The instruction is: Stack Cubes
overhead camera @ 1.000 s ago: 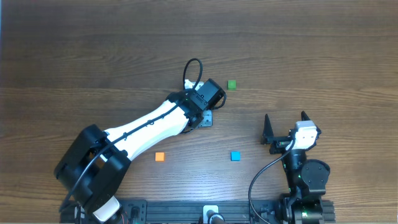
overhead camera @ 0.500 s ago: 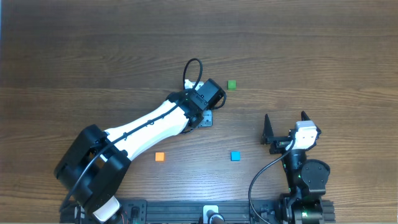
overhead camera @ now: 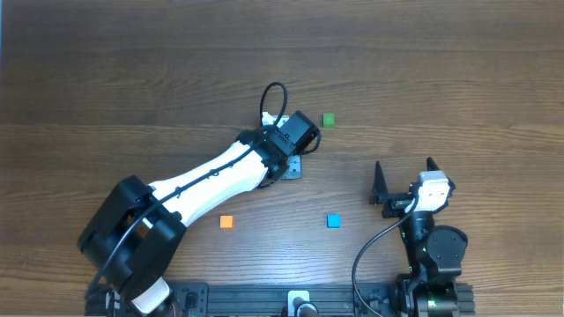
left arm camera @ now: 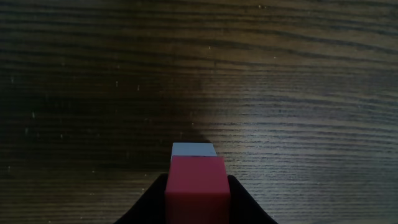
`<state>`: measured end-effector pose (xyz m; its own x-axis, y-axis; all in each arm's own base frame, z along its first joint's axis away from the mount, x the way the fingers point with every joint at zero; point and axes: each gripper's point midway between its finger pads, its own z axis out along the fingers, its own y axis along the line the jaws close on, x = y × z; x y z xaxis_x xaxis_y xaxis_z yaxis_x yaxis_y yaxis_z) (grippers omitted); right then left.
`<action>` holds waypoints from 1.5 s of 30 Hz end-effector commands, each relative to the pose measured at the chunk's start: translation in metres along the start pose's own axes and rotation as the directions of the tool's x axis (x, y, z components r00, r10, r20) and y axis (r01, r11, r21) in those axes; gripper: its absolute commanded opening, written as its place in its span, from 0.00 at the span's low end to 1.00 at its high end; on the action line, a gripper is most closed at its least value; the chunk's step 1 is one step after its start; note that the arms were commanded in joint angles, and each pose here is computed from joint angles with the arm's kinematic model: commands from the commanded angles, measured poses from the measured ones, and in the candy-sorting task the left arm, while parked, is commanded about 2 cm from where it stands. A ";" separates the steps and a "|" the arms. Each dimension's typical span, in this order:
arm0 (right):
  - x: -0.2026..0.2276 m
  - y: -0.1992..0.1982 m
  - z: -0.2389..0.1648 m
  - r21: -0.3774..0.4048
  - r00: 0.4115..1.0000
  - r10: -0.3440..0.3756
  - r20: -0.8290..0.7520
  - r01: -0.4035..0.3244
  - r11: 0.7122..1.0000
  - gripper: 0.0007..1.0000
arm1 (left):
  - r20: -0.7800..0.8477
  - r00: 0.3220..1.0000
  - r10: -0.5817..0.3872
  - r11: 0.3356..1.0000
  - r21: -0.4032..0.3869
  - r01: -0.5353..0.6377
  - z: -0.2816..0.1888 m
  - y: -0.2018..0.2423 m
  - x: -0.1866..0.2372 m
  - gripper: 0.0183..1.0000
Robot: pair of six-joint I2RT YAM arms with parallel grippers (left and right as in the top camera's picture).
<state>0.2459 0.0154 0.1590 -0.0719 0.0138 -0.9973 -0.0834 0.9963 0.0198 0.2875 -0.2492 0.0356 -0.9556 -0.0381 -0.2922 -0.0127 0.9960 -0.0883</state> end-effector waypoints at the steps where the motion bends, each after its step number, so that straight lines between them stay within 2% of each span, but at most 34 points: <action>1: 0.002 -0.001 0.000 0.002 1.000 -0.008 -0.003 0.008 1.000 0.99 | 0.008 1.000 -0.013 1.000 -0.017 0.013 0.004 0.002 -0.005 0.24; 25: 0.002 -0.001 0.000 0.001 1.000 -0.008 -0.003 0.008 1.000 0.99 | 0.010 1.000 -0.011 0.999 -0.031 0.012 0.004 0.005 -0.005 0.25; 31: 0.002 -0.001 0.000 0.001 1.000 -0.008 -0.003 0.008 1.000 0.99 | 0.010 1.000 -0.011 0.999 -0.031 0.012 0.004 0.005 -0.005 0.37; 37: 0.002 -0.001 0.000 0.001 1.000 -0.008 -0.003 0.008 1.000 0.99 | 0.005 1.000 -0.011 0.999 -0.036 0.011 0.007 0.005 -0.004 0.39; 40: 0.002 -0.001 0.000 0.001 1.000 -0.008 -0.003 0.008 1.000 0.99 | 0.005 1.000 -0.011 0.999 -0.035 0.011 0.007 0.005 -0.004 0.49; 41: 0.002 -0.001 0.000 0.002 1.000 -0.008 -0.003 0.008 1.000 0.99 | 0.013 1.000 -0.013 1.000 -0.028 0.013 0.006 0.003 -0.006 0.60; 45: 0.002 -0.001 0.000 0.001 1.000 -0.008 -0.003 0.008 1.000 0.99 | 0.055 0.998 -0.025 1.000 0.014 0.024 -0.009 -0.003 -0.017 0.81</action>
<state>0.2459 0.0154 0.1589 -0.0722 0.0130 -0.9973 -0.0834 0.9963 0.0191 0.2897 -0.2489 0.0308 -0.9543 -0.0441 -0.2957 -0.0214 0.9966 -0.0795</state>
